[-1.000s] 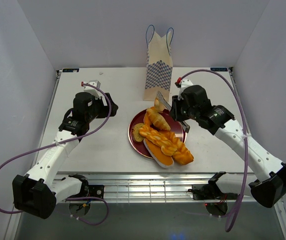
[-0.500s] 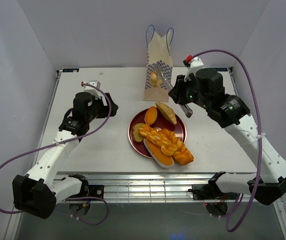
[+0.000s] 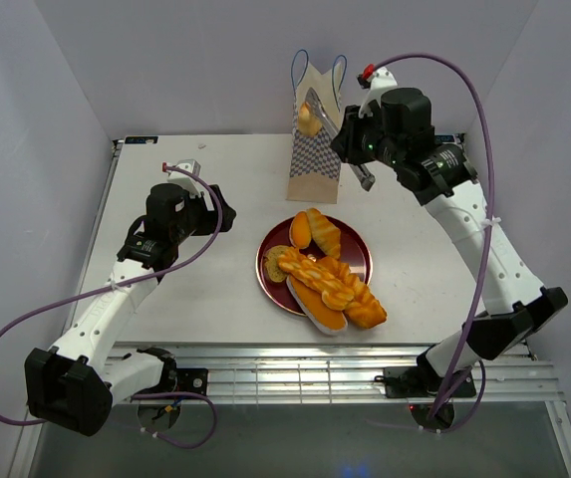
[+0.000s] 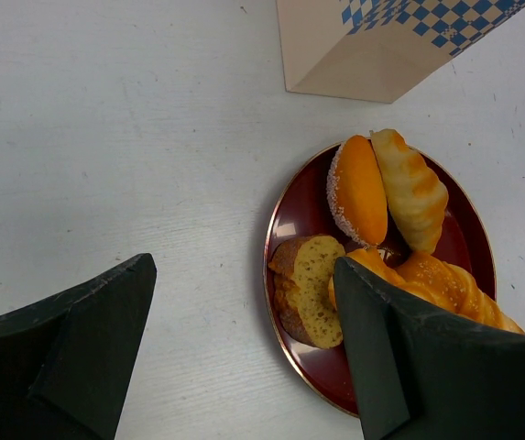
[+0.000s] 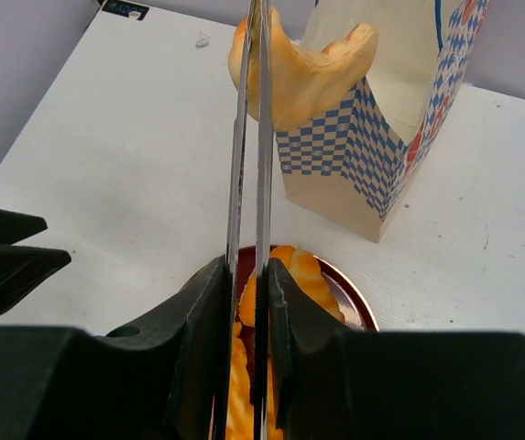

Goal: Place the fake bread into the paper bag

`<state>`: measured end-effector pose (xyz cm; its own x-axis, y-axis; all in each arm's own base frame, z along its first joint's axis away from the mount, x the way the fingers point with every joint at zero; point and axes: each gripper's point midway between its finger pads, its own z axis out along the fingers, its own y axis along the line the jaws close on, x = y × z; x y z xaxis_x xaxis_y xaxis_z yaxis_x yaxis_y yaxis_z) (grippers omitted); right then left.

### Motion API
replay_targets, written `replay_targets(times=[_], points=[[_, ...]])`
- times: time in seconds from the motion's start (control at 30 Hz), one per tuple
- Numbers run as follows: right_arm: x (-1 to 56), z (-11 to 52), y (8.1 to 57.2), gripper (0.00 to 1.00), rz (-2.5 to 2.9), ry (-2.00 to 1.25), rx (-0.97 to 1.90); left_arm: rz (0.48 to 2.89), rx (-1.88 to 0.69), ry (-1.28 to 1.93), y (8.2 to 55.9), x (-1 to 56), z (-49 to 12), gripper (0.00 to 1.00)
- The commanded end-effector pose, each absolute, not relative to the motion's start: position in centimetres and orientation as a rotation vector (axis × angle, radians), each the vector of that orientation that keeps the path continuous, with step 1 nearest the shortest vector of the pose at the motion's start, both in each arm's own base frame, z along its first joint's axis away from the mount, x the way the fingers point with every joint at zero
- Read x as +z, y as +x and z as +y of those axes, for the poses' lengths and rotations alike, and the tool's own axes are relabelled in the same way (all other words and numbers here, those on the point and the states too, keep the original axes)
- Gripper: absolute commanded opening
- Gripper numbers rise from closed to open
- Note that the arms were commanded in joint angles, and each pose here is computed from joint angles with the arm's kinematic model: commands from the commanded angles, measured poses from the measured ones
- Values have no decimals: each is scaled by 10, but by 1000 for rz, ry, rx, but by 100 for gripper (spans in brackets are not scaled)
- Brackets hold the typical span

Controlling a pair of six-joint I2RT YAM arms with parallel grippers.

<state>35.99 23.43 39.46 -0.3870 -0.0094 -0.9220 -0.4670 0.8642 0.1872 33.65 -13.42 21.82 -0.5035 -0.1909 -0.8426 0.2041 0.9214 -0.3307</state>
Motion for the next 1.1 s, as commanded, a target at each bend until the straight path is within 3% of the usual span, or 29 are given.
replay_targets(times=[0.0,0.47,0.9,1.0,1.07], points=[[437,233,377,28,1786,-353,567,1991,-500,17,339,239,-137,89],[461,236,408,27,1740,-341,663,1997,-529,27,338,239,-141,89],[430,215,454,27,1780,-313,610,2006,-526,28,338,236,-141,89],[415,212,463,30,1809,-318,608,2010,-527,29,339,235,-142,89],[406,212,465,39,1829,-318,609,2013,-527,29,339,234,-142,89]])
